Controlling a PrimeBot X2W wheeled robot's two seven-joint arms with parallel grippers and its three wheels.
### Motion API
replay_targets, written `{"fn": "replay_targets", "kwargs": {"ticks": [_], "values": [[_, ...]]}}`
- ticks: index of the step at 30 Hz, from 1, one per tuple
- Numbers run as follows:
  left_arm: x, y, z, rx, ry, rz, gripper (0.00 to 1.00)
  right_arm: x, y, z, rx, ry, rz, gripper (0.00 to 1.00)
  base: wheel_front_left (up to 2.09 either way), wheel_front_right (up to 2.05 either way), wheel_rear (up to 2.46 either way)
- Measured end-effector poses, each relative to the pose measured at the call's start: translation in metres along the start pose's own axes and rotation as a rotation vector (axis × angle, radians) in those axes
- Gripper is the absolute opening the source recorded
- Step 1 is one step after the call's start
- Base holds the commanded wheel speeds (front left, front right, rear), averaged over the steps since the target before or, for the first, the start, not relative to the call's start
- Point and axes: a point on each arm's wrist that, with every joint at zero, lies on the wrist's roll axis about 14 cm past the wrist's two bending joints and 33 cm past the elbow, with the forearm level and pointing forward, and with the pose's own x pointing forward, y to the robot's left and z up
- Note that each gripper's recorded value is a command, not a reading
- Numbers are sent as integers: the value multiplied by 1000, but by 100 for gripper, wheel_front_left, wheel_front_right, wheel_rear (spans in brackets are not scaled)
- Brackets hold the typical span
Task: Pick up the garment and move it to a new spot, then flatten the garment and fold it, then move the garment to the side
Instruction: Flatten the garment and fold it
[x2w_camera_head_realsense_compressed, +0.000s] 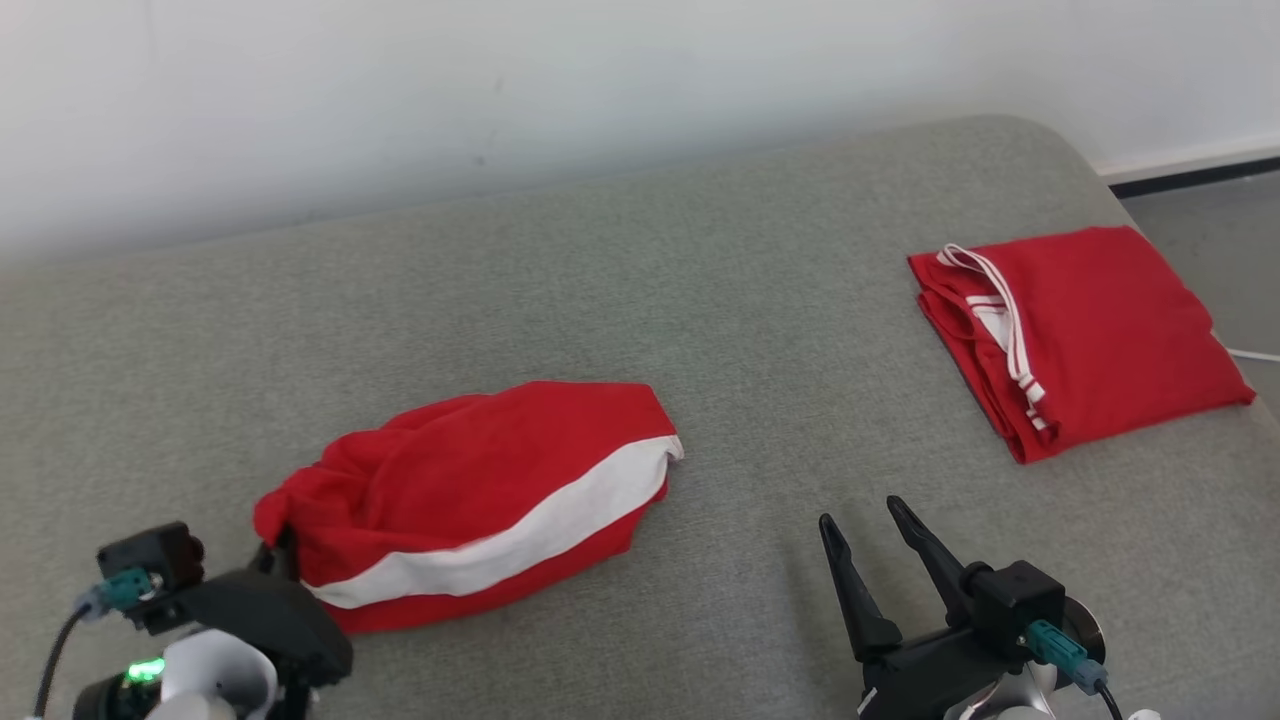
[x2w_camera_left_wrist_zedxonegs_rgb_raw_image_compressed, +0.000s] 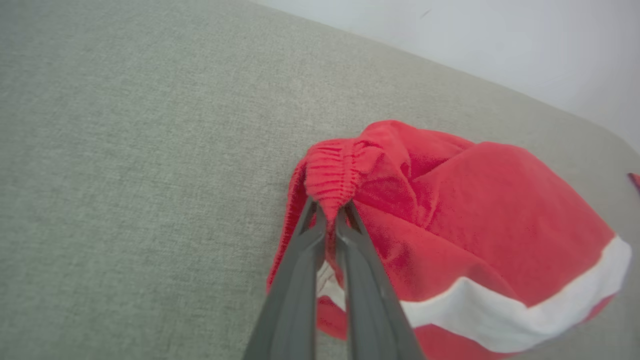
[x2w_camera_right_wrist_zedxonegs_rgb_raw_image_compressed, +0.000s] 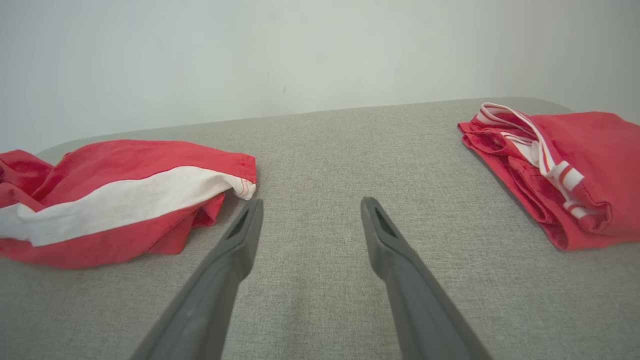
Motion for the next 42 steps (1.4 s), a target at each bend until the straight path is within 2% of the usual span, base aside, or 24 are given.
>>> {"fn": "replay_targets", "kwargs": {"ticks": [9,10,12,19,23,28,34,42], "values": [[49,17,-20,67,67,87,0,-7,-26,-5,-13,22,-70,100,0,0,0],[50,19,-23,75,71,91,20,-8,-28,-6,-12,26,-76,100,0,0,0],[52,23,-26,82,64,100,100,-8,-32,-8,-12,29,-88,100,0,0,0],[41,25,-6,51,-77,83,100,-4,-31,-7,-7,22,-82,100,0,0,0],[22,31,14,13,-198,83,100,-1,-24,0,-5,0,-64,100,0,0,0],[-3,35,27,20,-284,72,100,-2,-20,7,-3,-24,-55,100,0,0,0],[-47,25,62,103,-449,14,100,-9,-18,16,-4,-57,-52,100,0,0,0],[-99,16,62,177,-537,-32,100,-12,-3,31,-16,-107,-9,100,0,0,0]]}}
